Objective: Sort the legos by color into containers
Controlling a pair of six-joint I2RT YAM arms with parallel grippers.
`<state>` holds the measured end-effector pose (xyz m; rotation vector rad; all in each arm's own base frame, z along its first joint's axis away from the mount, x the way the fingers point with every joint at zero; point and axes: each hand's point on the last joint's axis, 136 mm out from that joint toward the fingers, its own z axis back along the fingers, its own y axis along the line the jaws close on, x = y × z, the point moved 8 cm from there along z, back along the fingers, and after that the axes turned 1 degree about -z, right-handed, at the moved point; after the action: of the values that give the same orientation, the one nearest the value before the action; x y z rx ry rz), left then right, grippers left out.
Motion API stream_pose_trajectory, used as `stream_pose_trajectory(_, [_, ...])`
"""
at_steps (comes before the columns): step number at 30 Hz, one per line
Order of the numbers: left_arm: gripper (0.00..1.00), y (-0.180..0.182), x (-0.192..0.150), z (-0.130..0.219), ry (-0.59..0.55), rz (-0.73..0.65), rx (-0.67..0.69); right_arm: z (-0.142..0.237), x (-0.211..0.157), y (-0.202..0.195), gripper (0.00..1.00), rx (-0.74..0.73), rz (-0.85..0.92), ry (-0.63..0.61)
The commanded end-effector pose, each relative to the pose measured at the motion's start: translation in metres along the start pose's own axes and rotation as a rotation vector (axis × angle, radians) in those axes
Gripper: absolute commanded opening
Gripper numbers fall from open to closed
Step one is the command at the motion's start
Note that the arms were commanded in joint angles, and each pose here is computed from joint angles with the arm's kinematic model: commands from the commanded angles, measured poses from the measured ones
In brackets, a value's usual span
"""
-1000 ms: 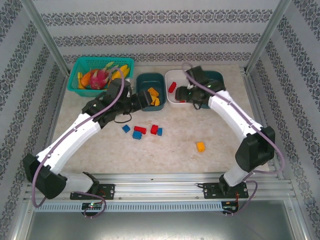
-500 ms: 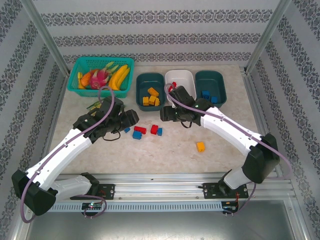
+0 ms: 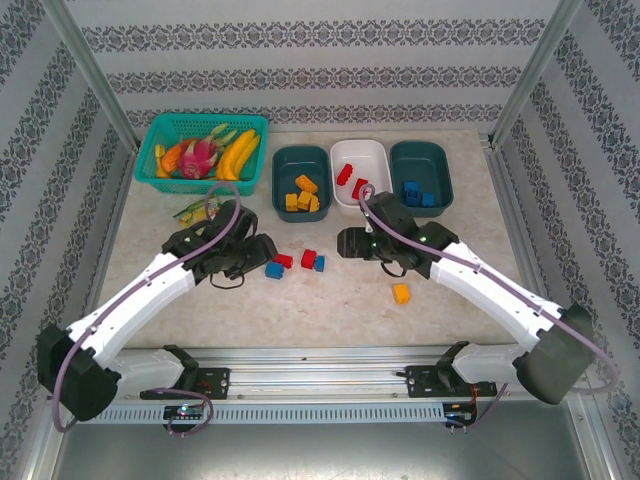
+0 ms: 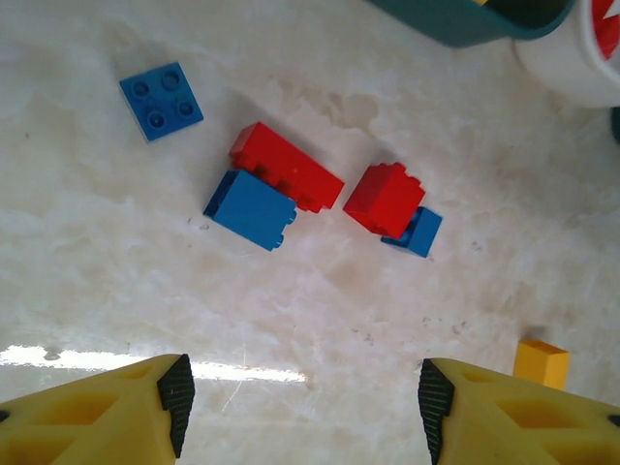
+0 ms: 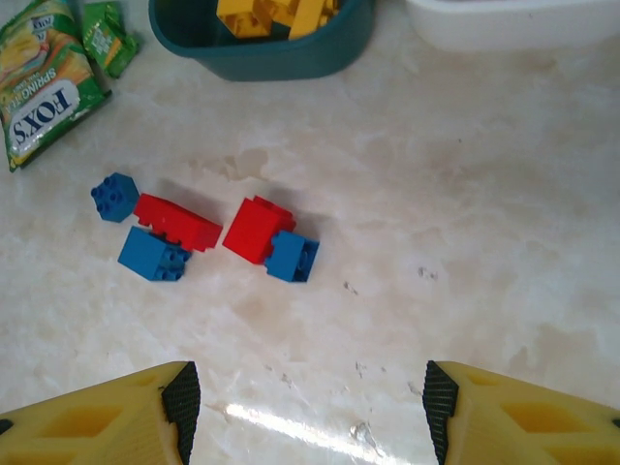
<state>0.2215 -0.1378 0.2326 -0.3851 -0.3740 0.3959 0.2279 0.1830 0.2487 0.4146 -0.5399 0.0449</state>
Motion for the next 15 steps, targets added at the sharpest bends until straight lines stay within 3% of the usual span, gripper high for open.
stream_pose_trajectory(1, [0.65,0.004,-0.001,-0.018,0.056,0.01,0.056,0.006,-0.005,-0.004,0.65,0.025,-0.054,-0.019])
stream_pose_trajectory(7, [0.63,0.006,0.012,-0.059,0.071,0.144,0.121,0.005,-0.009,-0.005,0.65,0.039,-0.067,-0.006])
stream_pose_trajectory(15, [0.69,0.009,0.038,-0.108,0.078,0.291,0.131,0.006,-0.012,-0.007,0.65,0.041,-0.074,-0.012])
